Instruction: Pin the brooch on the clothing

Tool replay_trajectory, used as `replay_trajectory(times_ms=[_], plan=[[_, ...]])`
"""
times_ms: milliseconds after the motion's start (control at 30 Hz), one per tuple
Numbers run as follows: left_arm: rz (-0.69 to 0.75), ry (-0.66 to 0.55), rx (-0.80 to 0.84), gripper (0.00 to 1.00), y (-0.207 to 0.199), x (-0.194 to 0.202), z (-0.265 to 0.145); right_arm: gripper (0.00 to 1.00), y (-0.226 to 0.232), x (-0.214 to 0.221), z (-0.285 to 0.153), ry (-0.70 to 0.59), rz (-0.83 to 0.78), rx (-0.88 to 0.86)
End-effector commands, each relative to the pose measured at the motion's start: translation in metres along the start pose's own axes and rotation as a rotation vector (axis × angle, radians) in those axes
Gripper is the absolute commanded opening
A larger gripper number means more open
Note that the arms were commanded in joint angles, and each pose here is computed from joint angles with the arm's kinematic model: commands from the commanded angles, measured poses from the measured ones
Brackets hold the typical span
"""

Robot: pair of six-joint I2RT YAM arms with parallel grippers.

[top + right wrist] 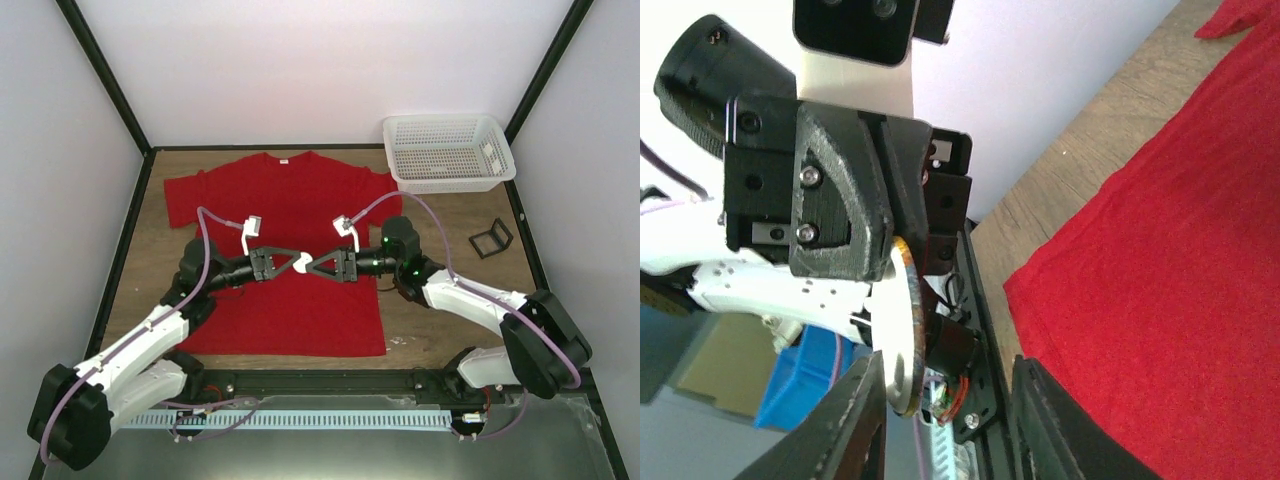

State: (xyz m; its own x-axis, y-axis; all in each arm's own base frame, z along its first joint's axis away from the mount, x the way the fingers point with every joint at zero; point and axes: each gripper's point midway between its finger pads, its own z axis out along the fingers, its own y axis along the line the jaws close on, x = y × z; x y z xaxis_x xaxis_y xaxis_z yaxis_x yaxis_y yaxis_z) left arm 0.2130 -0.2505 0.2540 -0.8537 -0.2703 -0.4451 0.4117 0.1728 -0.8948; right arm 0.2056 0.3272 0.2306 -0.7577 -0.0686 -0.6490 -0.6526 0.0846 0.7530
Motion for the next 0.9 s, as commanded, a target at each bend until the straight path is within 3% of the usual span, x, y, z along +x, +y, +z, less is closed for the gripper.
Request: replay_trajectory(times_ms=[0, 333, 467, 633, 867], plan=[[0.089, 0.055, 0.045, 0.00, -0.018, 0.000, 0.002, 0.26, 0.013, -0.010, 0.003, 0.018, -0.061, -0.038], [0.144, 0.121, 0.058, 0.00, -0.028, 0.002, 0.005, 0.05, 0.024, 0.000, -0.003, 0.053, -0.088, -0.096], [0.155, 0.124, 0.061, 0.00, -0.031, 0.001, 0.004, 0.06, 0.027, 0.002, -0.005, 0.048, -0.097, -0.101], [0.173, 0.135, 0.054, 0.00, -0.033, 0.001, 0.003, 0.22, 0.026, 0.004, -0.009, 0.040, -0.098, -0.084], [0.211, 0.156, 0.047, 0.00, -0.035, 0.002, 0.003, 0.22, 0.029, 0.004, -0.011, 0.047, -0.114, -0.086]])
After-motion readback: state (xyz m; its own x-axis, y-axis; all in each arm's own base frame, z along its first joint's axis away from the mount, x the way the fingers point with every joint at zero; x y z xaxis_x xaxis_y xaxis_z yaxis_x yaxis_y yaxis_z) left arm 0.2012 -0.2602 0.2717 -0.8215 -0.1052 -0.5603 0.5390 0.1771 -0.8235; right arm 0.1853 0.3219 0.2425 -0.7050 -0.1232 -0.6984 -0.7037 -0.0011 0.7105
